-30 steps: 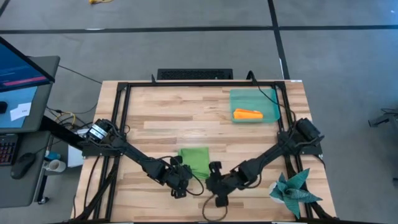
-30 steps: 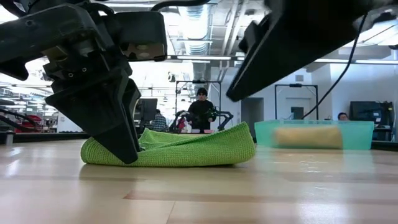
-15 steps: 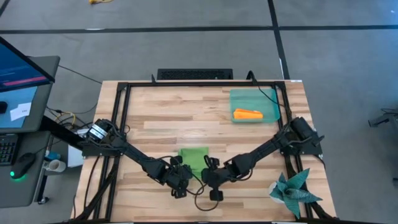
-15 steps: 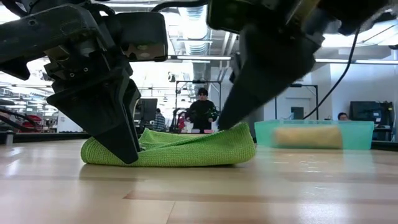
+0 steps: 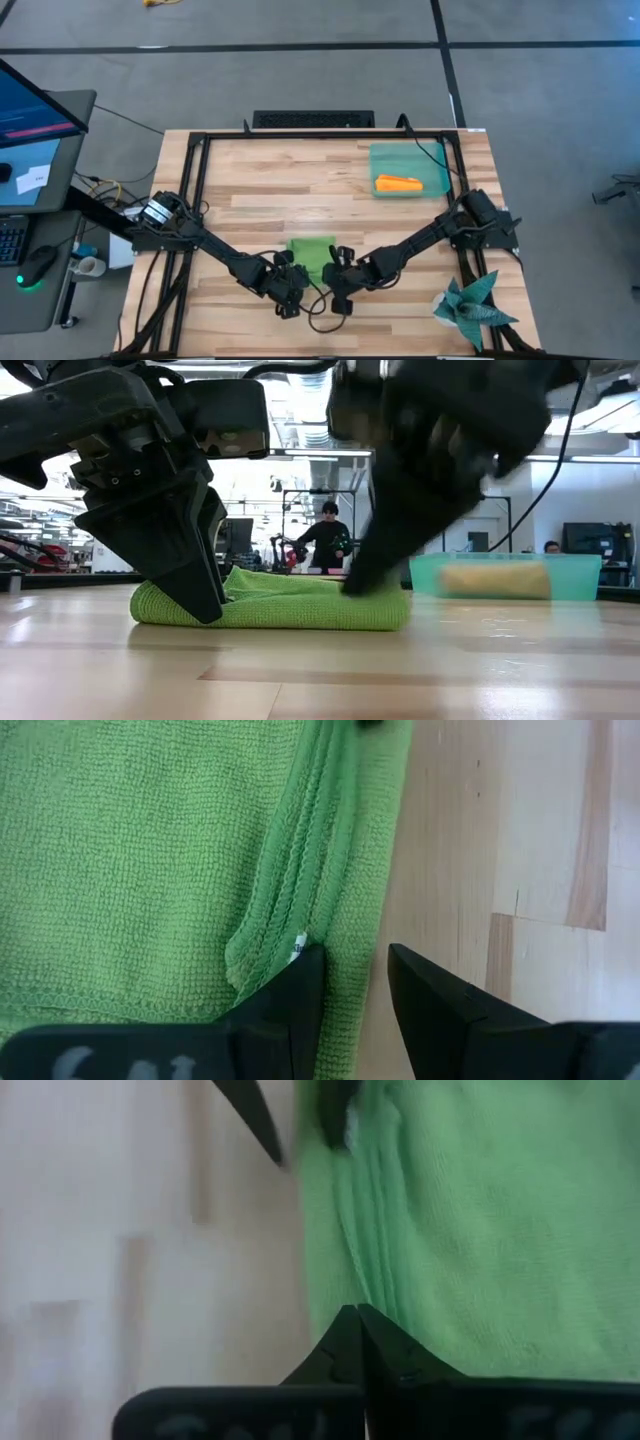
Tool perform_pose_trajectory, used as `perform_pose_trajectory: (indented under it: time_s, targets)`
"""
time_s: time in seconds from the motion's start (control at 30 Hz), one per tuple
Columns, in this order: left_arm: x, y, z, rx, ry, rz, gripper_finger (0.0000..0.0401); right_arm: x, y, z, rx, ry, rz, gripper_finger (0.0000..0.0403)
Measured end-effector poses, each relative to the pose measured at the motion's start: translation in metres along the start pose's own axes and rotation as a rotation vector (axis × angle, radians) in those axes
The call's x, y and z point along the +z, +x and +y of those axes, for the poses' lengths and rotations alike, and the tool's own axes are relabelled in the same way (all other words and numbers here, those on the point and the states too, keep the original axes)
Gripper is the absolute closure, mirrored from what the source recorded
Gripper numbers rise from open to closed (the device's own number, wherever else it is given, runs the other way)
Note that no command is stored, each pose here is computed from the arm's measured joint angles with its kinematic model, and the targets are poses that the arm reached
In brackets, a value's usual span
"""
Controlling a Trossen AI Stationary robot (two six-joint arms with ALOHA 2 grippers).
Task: Roll microfiber towels into tight, uniform cylinder then place into a basket
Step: Roll the green towel
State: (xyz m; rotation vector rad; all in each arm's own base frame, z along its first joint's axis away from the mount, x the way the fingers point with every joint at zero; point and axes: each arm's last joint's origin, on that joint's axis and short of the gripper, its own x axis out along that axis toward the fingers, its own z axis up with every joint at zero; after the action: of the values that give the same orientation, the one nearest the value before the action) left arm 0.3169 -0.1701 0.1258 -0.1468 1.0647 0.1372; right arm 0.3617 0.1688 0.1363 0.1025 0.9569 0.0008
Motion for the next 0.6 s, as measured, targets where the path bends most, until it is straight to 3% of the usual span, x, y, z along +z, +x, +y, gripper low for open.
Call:
perform_pose_trajectory:
  time_s: [0.3, 0.6]
  targets:
    - [0.005, -0.008, -0.008, -0.014, 0.162, 0.013, 0.029, -0.006, 0.013, -0.007, -0.04, 0.027, 0.037, 0.0392]
    - [0.012, -0.057, -0.037, 0.078, 0.304, -0.07, 0.029, -0.005, 0.014, -0.013, -0.053, 0.041, 0.048, 0.0397]
